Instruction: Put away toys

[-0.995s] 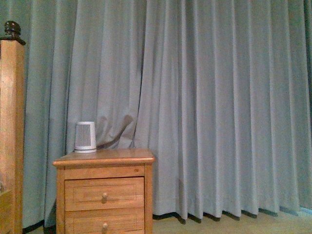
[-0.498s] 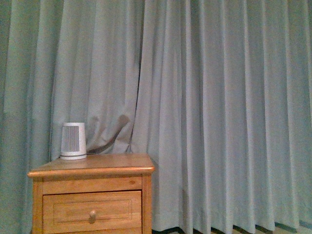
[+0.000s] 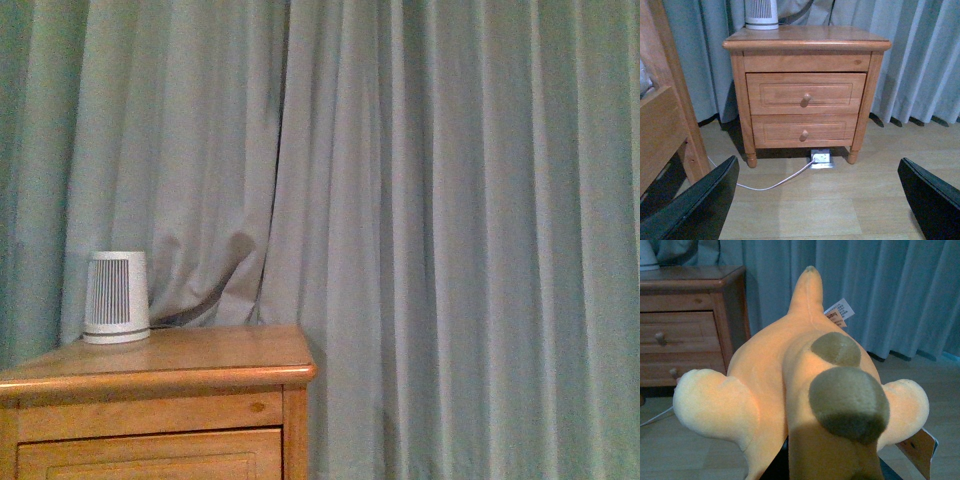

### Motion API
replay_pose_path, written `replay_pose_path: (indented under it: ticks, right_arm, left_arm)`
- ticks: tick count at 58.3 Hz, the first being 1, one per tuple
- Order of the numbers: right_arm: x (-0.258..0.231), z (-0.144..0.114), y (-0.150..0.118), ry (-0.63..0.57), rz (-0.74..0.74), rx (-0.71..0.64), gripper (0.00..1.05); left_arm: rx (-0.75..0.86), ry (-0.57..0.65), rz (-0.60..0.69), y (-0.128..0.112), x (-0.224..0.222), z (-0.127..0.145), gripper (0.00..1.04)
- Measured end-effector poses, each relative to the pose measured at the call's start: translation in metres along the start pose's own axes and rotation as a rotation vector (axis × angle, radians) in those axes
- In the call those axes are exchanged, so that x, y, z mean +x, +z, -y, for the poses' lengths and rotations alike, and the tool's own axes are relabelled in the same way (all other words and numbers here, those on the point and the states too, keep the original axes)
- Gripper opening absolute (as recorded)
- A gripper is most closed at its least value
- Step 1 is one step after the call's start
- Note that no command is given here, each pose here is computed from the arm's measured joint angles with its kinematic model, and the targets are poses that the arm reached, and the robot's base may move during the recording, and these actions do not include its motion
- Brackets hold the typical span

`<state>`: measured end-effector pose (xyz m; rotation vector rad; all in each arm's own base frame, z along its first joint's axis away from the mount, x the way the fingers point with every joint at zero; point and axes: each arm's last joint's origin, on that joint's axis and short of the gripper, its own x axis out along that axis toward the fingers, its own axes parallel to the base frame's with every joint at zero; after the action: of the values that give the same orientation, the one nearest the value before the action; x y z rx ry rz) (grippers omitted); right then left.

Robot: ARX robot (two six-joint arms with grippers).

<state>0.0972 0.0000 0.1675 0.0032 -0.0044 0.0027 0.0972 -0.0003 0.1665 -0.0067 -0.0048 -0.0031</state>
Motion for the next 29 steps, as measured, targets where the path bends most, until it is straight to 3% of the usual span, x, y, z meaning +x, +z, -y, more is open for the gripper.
replay_pose_path:
  ticks: [29]
  right_arm:
    - [0.0000, -0.0004, -0.0001, 0.011, -0.001, 0.000, 0.07]
  left_arm:
    - [0.000, 0.008, 0.000, -0.0001, 0.0000, -0.0003, 0.98]
